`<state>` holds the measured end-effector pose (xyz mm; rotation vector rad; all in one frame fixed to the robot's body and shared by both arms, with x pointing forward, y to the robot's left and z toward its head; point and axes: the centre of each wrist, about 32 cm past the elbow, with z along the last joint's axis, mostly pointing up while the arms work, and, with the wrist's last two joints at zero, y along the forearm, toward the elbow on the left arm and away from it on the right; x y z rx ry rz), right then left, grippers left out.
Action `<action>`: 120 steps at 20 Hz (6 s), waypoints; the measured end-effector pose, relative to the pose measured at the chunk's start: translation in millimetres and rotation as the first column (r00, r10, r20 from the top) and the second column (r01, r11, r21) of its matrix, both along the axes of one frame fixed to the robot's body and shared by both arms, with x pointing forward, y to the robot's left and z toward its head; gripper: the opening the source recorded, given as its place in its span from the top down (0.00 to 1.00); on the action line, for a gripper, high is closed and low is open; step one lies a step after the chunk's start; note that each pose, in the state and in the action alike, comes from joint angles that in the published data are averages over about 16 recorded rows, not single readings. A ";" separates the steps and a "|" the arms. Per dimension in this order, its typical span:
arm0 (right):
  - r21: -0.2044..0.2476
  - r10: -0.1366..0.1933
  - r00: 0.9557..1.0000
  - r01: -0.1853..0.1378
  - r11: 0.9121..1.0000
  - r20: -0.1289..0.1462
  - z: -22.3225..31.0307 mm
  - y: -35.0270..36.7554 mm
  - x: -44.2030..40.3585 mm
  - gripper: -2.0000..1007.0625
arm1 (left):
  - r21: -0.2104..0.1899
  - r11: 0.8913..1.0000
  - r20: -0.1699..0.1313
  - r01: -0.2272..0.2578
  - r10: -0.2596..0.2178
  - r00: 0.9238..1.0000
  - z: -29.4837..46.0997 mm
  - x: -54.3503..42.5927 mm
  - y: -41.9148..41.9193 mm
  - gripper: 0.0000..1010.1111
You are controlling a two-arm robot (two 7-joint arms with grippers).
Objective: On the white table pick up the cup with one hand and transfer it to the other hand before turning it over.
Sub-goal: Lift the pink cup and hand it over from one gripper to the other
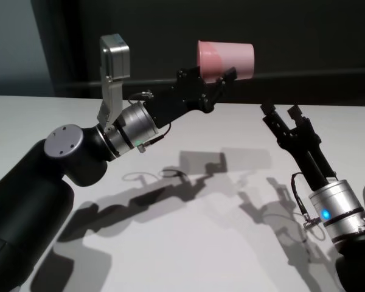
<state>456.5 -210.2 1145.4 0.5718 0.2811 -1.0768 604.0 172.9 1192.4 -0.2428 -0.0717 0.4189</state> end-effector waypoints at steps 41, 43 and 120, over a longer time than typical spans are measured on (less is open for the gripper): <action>0.604 0.284 0.941 -0.336 0.723 0.184 -14.1 33.8 71.8 0.01 | -0.001 1.000 0.001 -0.001 0.001 1.000 -0.2 -0.2 0.1 0.80; 0.607 0.289 0.939 -0.342 0.717 0.187 -14.5 35.9 75.2 0.01 | -0.001 1.000 0.001 -0.001 0.001 1.000 -0.2 -0.2 0.1 0.80; 0.677 0.352 0.903 -0.421 0.603 0.247 -28.1 67.9 103.7 0.01 | -0.001 1.000 0.000 -0.001 0.001 1.000 -0.2 -0.2 0.1 0.80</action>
